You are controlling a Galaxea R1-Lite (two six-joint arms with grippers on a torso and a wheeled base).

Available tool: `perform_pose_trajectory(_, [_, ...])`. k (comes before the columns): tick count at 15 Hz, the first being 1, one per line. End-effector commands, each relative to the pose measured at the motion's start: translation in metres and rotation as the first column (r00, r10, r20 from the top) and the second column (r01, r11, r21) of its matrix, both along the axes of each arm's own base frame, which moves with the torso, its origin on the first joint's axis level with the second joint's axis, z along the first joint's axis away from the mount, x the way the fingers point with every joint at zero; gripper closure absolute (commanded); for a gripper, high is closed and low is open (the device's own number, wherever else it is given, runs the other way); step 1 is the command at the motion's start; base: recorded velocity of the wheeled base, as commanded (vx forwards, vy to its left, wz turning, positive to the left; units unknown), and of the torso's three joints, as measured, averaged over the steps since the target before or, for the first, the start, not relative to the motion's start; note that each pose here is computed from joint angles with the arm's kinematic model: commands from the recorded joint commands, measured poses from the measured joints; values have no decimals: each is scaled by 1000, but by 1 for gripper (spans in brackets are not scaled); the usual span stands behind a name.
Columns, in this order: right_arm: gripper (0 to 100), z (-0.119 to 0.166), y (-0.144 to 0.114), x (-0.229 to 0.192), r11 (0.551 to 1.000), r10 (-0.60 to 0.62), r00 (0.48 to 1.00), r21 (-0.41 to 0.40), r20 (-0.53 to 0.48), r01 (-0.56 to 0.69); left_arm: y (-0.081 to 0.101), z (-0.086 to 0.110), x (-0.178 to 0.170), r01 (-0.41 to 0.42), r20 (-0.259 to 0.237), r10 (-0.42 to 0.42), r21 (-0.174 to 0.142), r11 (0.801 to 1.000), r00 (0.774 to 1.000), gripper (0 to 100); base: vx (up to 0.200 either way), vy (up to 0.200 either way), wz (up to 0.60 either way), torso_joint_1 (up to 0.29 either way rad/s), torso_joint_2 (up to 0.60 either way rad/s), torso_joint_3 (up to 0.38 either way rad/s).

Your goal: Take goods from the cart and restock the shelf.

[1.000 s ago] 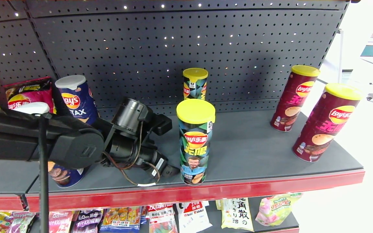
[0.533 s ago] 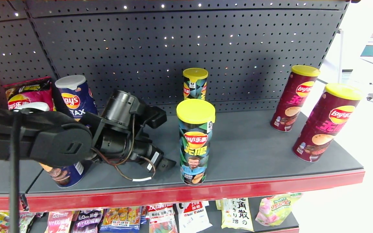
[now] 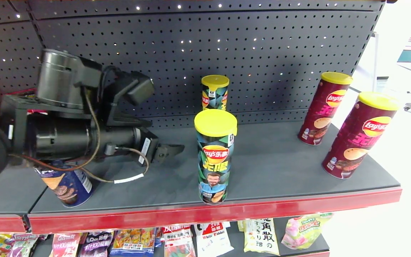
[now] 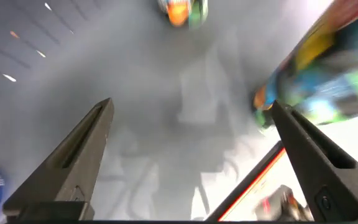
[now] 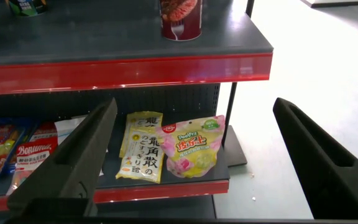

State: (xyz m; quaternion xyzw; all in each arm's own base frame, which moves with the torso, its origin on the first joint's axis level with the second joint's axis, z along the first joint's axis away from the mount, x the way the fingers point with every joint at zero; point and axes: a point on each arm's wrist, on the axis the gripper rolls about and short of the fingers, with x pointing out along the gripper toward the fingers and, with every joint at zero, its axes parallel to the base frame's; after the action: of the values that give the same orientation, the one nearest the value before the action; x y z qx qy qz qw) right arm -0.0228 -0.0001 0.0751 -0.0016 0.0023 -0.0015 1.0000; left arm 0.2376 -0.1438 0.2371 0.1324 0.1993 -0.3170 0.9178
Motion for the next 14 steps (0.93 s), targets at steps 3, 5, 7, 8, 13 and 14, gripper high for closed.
perform_pose_trajectory(3, [0,0,0,0,1000,0,1000,0,0,0,36,54,-59,5,192,18,-118,993,981,0,0,0,0,0,0,0])
perform_pose_trajectory(5, [0,0,0,0,1000,0,1000,0,0,0,67,69,-107,11,292,42,-179,984,955,0,0,0,0,0,0,0])
perform_pose_trajectory(7, [0,0,0,0,1000,0,1000,0,0,0,101,65,-165,7,375,81,-228,974,924,0,0,0,0,0,0,0])
perform_pose_trajectory(8, [0,0,0,0,1000,0,1000,0,0,0,126,48,-206,-39,411,151,-268,963,899,0,0,0,0,0,0,0])
perform_pose_trajectory(13, [0,0,0,0,1000,0,1000,0,0,0,168,-46,-303,-401,242,494,-347,848,835,0,0,0,0,0,0,0])
perform_pose_trajectory(14, [0,0,0,0,1000,0,1000,-1,0,0,171,-61,-313,-482,196,545,-293,826,815,0,0,0,0,0,0,0])
